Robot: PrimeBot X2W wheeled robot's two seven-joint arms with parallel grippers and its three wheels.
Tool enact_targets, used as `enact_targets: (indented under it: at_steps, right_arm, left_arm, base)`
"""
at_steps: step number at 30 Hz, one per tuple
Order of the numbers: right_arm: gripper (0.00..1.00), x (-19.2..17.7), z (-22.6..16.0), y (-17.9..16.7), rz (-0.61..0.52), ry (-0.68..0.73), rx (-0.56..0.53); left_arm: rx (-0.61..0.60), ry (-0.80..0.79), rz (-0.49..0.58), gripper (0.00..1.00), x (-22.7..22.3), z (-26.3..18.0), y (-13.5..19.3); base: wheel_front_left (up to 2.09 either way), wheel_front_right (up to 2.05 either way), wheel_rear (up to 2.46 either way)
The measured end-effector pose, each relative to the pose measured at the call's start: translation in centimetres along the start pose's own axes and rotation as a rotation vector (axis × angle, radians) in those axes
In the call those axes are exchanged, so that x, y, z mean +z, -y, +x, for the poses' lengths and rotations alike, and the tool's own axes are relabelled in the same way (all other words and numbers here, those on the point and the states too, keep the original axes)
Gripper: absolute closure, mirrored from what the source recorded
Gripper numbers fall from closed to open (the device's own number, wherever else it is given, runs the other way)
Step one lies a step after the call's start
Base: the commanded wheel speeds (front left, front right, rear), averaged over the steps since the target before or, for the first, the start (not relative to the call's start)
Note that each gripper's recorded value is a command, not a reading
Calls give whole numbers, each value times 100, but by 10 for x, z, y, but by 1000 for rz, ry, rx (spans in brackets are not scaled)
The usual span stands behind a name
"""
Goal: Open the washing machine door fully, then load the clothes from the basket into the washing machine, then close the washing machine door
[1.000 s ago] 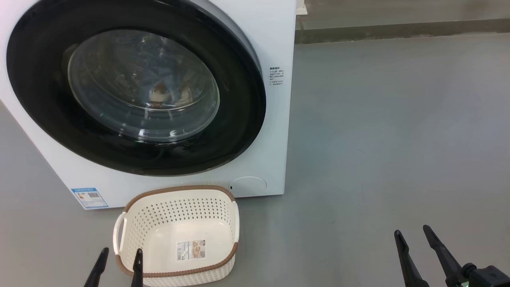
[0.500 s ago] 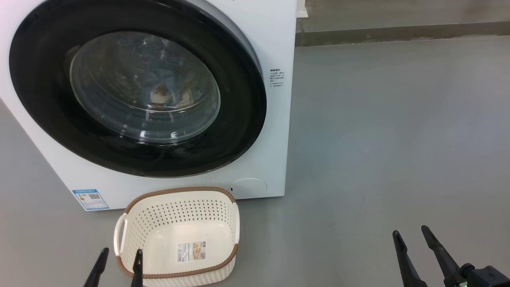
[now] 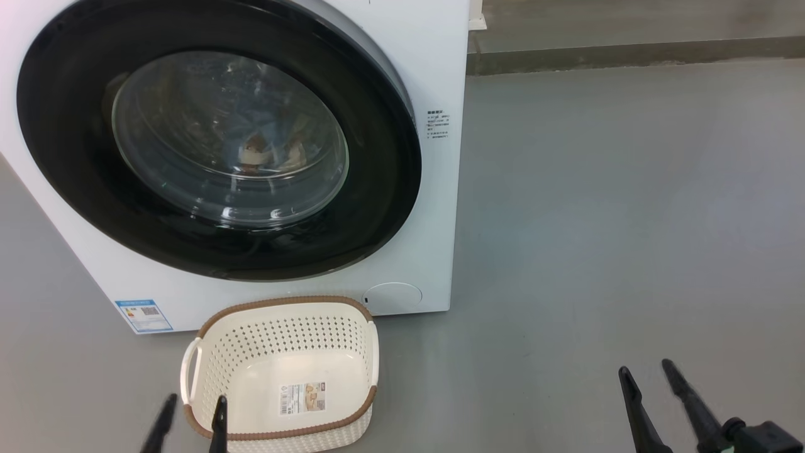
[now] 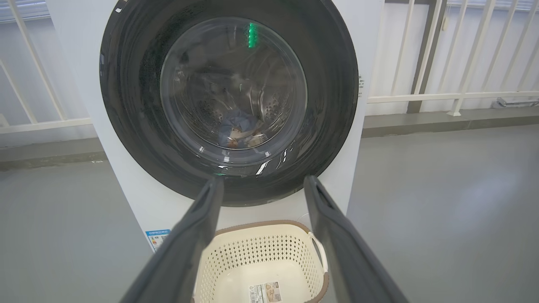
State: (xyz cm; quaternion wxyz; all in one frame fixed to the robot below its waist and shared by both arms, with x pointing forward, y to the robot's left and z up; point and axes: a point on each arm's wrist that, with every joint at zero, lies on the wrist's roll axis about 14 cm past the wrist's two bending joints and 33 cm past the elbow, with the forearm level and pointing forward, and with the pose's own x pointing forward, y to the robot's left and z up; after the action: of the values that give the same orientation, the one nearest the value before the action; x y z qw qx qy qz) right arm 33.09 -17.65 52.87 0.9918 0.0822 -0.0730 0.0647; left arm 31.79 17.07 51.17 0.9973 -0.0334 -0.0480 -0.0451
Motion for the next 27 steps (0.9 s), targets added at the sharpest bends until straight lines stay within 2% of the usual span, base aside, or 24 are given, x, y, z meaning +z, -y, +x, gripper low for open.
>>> enact_targets:
  at_steps: [5,27]
  right_arm:
    - [100,-19,-5,1,23,-59,-19]
    - [100,-34,-7,14,248,-109,-102]
  left_arm:
    - [5,-60,-32,100,-18,-7,6]
    - [88,-123,-273,100,-33,-4,-7]
  base:
    - [0,0,0]
    - [0,0,0]
